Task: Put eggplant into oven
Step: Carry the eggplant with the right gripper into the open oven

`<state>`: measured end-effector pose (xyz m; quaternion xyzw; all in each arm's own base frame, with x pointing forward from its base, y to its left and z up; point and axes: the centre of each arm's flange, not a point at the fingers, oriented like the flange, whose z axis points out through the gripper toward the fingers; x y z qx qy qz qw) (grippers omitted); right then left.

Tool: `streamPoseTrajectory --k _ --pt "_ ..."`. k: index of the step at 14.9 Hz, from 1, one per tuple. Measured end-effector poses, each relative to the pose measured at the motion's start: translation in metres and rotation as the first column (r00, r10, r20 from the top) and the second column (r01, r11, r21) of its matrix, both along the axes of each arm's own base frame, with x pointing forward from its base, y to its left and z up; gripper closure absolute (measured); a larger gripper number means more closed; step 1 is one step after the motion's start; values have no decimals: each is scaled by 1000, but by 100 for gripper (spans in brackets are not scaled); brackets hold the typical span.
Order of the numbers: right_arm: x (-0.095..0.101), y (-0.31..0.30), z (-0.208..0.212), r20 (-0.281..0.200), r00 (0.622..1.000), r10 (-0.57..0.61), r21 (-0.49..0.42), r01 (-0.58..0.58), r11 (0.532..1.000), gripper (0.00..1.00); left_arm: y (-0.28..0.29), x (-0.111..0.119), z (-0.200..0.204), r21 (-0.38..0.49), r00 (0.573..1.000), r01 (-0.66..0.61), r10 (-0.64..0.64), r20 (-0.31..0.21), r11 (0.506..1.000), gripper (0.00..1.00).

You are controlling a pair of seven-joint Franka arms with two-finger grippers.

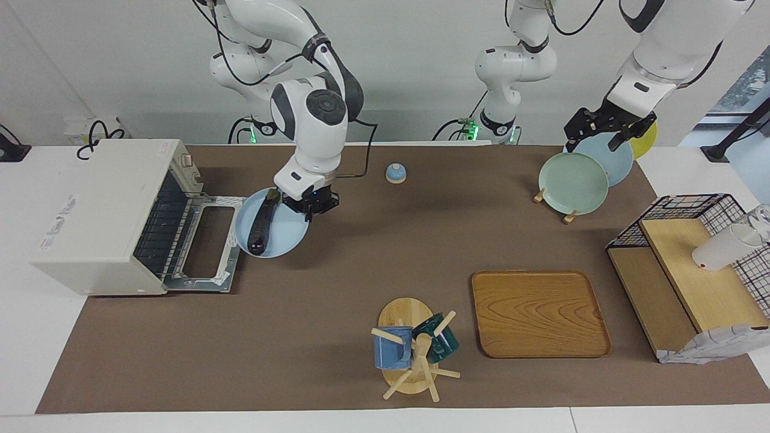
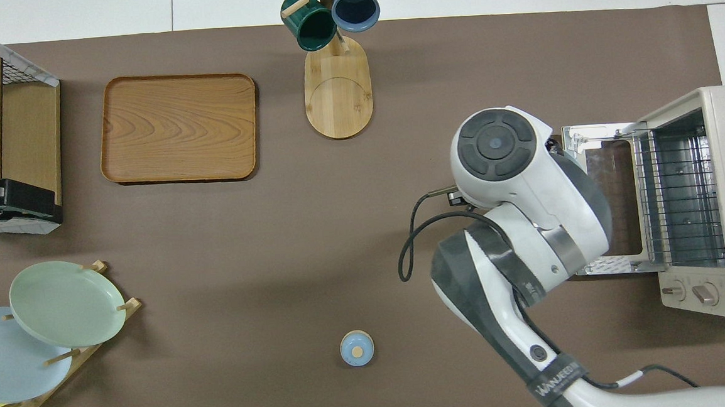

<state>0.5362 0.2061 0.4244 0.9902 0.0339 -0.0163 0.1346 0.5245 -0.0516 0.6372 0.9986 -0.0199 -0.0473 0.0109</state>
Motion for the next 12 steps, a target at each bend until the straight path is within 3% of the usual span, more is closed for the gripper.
streamPoseTrajectory --k 7,12 --pt "15 -152 3 -68 995 -68 -36 66 997 98 0 0 0 0 1000 0 0 0 1000 0" --pt "6 -199 -15 -89 992 -89 -23 87 996 98 0 0 0 0 1000 0 0 0 1000 0"
